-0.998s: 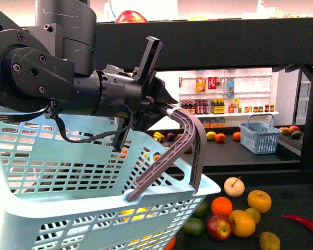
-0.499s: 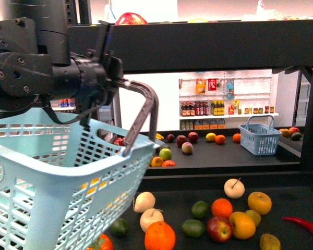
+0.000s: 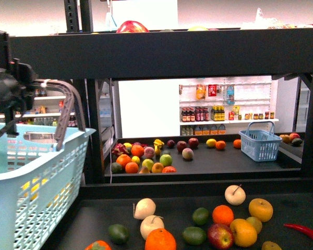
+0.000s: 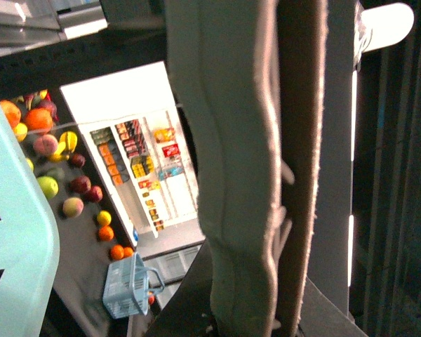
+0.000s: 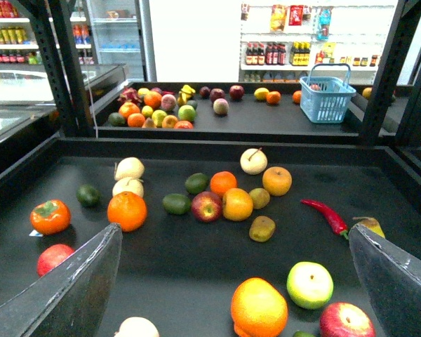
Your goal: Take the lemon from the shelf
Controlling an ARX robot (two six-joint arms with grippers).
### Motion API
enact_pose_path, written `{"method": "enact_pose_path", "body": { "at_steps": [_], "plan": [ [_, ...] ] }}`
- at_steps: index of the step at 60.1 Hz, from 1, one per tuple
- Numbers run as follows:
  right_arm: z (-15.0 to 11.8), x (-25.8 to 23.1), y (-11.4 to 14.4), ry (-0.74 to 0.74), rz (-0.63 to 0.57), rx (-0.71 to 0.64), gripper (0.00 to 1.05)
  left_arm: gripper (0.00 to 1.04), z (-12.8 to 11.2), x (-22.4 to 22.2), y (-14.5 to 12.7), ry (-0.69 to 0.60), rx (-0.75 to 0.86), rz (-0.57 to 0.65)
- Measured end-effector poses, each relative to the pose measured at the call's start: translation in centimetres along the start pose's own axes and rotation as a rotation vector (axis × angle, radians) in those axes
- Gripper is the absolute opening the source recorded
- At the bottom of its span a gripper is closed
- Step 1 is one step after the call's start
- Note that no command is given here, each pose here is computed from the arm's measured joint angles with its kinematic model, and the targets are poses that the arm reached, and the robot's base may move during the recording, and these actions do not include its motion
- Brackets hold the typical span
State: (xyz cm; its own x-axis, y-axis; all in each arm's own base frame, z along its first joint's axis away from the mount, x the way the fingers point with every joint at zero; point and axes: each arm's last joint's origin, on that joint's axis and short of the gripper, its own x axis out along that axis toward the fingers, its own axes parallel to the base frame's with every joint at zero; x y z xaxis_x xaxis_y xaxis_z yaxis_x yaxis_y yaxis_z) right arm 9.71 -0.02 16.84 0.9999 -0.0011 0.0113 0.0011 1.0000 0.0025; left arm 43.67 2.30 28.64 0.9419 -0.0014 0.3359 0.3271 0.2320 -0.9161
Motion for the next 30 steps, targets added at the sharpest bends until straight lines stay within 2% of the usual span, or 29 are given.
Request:
{"method": "enact_pose_path", "body": {
  "at_steps": [19, 30],
  "plan": [
    [0.0, 0.0, 0.0, 0.000, 0.000, 0.000, 0.97, 0.09, 8.2, -1.9, 1.8, -0.031, 0.045, -0.076],
    [0.0, 0.0, 0.0, 0.000, 0.000, 0.000, 0.97, 0.09, 11.7, -2.5, 5.1, -0.013, 0.008, -0.044]
  ]
}}
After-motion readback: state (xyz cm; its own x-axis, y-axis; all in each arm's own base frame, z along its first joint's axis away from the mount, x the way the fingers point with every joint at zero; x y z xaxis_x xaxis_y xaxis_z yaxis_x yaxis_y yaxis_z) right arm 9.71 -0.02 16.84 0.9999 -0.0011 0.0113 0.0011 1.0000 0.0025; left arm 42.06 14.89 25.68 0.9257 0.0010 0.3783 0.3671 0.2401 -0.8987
